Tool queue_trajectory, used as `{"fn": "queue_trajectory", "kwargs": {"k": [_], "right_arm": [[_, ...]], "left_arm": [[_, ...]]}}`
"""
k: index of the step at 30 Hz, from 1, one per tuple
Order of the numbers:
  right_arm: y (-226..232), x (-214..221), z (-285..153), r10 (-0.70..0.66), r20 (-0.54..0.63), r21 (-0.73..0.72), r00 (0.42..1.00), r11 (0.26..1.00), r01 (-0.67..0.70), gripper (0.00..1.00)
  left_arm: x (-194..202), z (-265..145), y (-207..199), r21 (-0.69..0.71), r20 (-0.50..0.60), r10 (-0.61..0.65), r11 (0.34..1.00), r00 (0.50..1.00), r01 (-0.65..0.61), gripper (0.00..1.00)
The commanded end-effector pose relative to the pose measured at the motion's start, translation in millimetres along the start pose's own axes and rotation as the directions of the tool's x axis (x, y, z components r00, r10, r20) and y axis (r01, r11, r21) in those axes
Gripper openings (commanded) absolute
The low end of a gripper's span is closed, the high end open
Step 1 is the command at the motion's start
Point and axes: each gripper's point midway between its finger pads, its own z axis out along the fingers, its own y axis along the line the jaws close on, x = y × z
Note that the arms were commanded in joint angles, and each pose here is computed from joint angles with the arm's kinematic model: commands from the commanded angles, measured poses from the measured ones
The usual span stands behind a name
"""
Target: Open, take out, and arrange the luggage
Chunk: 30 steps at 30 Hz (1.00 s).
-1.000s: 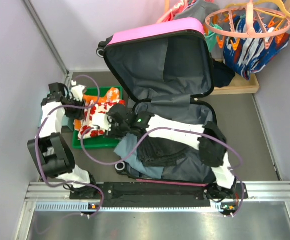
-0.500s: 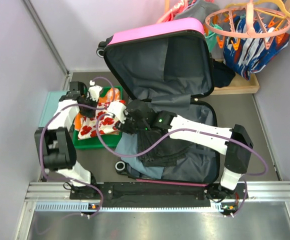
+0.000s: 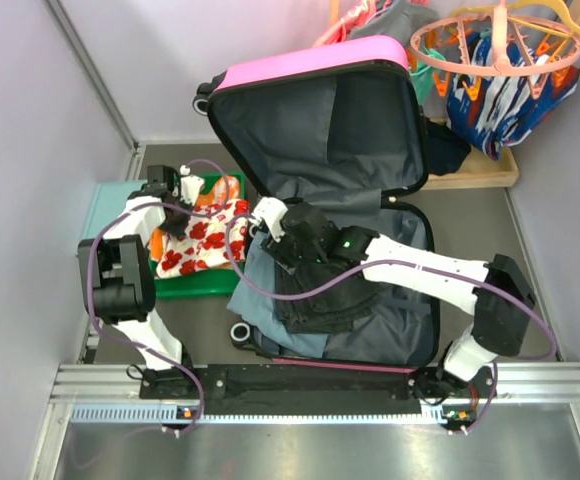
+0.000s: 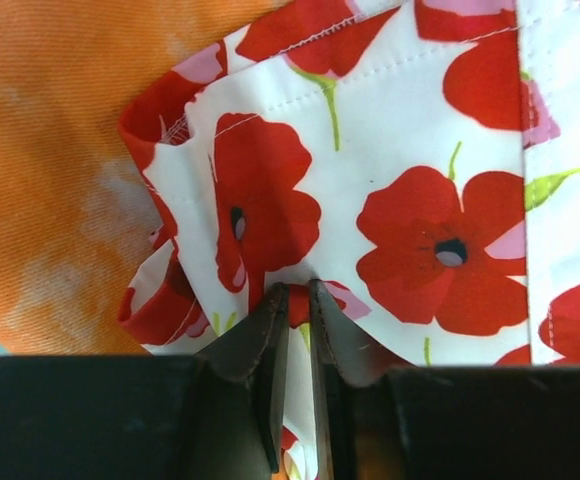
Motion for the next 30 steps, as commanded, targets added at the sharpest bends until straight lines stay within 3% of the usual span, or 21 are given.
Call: {"fn": "queue_trajectory", "kwargs": {"k": [1, 4, 7, 13, 17, 21, 25, 30], "right_arm": [[-21.7, -33.5, -29.5, 0.066, 0.122, 0.082, 0.990, 0.994, -0.076, 0.53], [-35.8, -24.2, -37.9, 0.123, 0.111, 0.131, 0.986, 0.982, -0.137, 0.54], [-56.3, -5.7, -48.3, 0.239, 0.109, 0.172, 0.965, 0.952, -0.255, 0.56], [-97.4, 70.4, -58.7, 0.524, 0.071, 0.233, 0.849, 0.819, -0.525, 0.60], [-106.6, 114.6, -55.3, 0.628, 0.033, 0.264, 0.778, 0.745, -0.613, 0.65], [-106.9, 141.7, -43.7, 0.722, 0.021, 0.203, 0.691, 0.674, -0.710, 0.77], [-96.9, 147.3, -28.7, 0.742, -0.025, 0.153, 0.669, 0.665, -0.731, 0.82], [-76.5, 158.5, -4.9, 0.784, -0.109, 0.080, 0.611, 0.619, -0.781, 0.82]], "left_arm": [[-34.8, -27.2, 0.4, 0.024, 0.137, -0.011, 1.000, 0.991, 0.008, 0.21], [-49.4, -52.9, -24.9, 0.098, 0.208, 0.017, 0.994, 0.978, -0.038, 0.23], [-56.9, -71.9, -77.4, 0.200, 0.258, 0.092, 0.969, 0.962, -0.146, 0.26], [-75.7, -127.8, -125.5, 0.348, 0.348, 0.055, 0.920, 0.936, -0.183, 0.32], [-84.6, -182.7, -172.2, 0.482, 0.430, 0.021, 0.840, 0.902, -0.249, 0.47], [-71.2, -204.4, -221.9, 0.602, 0.383, 0.007, 0.757, 0.924, -0.255, 0.60], [-41.2, -196.5, -272.9, 0.697, 0.237, 0.079, 0.681, 0.968, -0.226, 0.69], [-33.2, -180.6, -290.8, 0.690, 0.159, 0.067, 0.706, 0.985, -0.160, 0.76]]}}
